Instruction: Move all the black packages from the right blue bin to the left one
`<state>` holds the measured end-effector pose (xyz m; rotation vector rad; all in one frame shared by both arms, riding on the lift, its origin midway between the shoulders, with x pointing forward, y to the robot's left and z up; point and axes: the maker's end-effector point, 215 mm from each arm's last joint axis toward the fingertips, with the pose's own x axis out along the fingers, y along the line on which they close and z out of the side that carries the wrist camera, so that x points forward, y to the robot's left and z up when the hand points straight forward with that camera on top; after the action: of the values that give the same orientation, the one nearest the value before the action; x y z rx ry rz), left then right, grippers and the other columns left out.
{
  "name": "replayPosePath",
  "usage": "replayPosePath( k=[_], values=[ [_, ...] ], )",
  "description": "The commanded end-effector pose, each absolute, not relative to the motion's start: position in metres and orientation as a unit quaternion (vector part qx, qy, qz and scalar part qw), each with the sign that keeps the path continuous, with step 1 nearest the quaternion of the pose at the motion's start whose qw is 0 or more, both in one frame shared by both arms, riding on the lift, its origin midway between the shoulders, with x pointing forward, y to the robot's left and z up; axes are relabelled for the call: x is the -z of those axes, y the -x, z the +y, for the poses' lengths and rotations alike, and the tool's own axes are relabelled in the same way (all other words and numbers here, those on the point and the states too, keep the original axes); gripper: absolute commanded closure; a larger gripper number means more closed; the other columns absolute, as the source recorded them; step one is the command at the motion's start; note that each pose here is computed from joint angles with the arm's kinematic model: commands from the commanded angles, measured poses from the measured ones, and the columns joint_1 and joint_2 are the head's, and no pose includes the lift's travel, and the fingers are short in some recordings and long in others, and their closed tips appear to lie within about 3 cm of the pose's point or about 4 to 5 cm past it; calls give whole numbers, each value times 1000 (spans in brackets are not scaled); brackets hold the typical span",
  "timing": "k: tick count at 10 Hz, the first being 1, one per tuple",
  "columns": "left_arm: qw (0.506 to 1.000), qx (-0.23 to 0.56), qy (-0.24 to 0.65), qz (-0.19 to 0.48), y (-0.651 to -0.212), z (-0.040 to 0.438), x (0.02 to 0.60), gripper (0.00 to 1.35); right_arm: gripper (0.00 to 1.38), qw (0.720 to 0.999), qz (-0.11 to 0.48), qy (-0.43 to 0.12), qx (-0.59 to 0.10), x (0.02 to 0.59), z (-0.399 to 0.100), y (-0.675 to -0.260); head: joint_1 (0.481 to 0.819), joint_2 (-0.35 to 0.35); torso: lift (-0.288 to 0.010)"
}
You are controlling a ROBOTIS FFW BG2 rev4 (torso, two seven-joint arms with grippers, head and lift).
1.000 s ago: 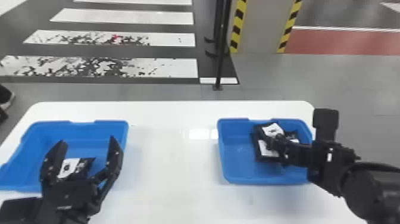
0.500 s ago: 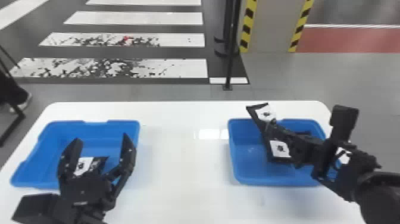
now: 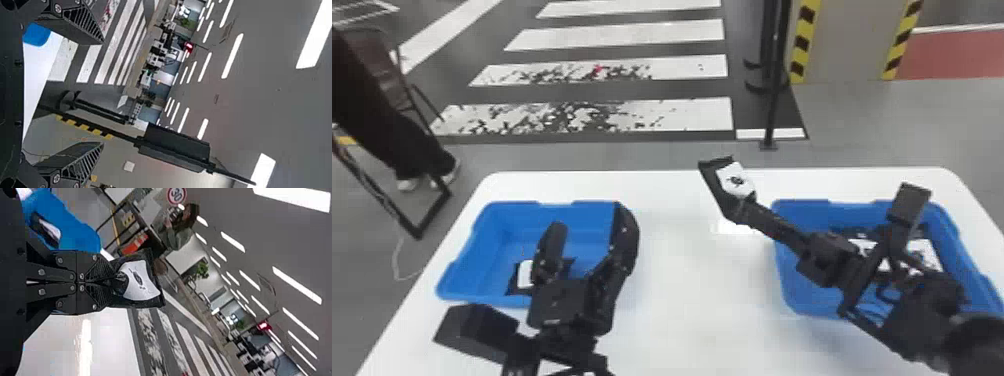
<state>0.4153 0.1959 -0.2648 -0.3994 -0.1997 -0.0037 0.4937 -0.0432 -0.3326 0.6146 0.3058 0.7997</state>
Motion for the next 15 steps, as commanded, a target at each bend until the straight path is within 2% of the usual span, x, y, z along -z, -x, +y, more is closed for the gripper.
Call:
replayPosePath(
  k=[1,2,5,8,9,10,11,15],
  values=[
    [968,20,232,-94,-415,180,257,127,1174,831,157,-313,-431,325,11,-464,695,176,-132],
    [966,29,241,-90,-416,174,256,127,1174,817,165,-318,-452,324,33,-451,695,216,-132],
    [968,46,237,-67,-419,160,265,128,1174,781,179,-332,-497,315,75,-419,695,278,-132],
    [981,31,173,-86,-420,177,259,130,1173,748,197,-347,-530,311,106,-384,695,334,-132],
    [983,21,153,-94,-419,187,256,312,1173,743,203,-348,-535,312,111,-378,695,350,-132],
    [984,16,152,-90,-418,190,259,1042,1173,743,198,-352,-533,310,110,-381,695,350,-132],
    [984,13,154,-89,-418,191,261,1204,1173,746,192,-354,-531,307,108,-385,695,350,-132],
    [984,19,158,-81,-419,184,264,1216,1173,758,172,-355,-519,302,103,-409,695,350,-132]
  ],
)
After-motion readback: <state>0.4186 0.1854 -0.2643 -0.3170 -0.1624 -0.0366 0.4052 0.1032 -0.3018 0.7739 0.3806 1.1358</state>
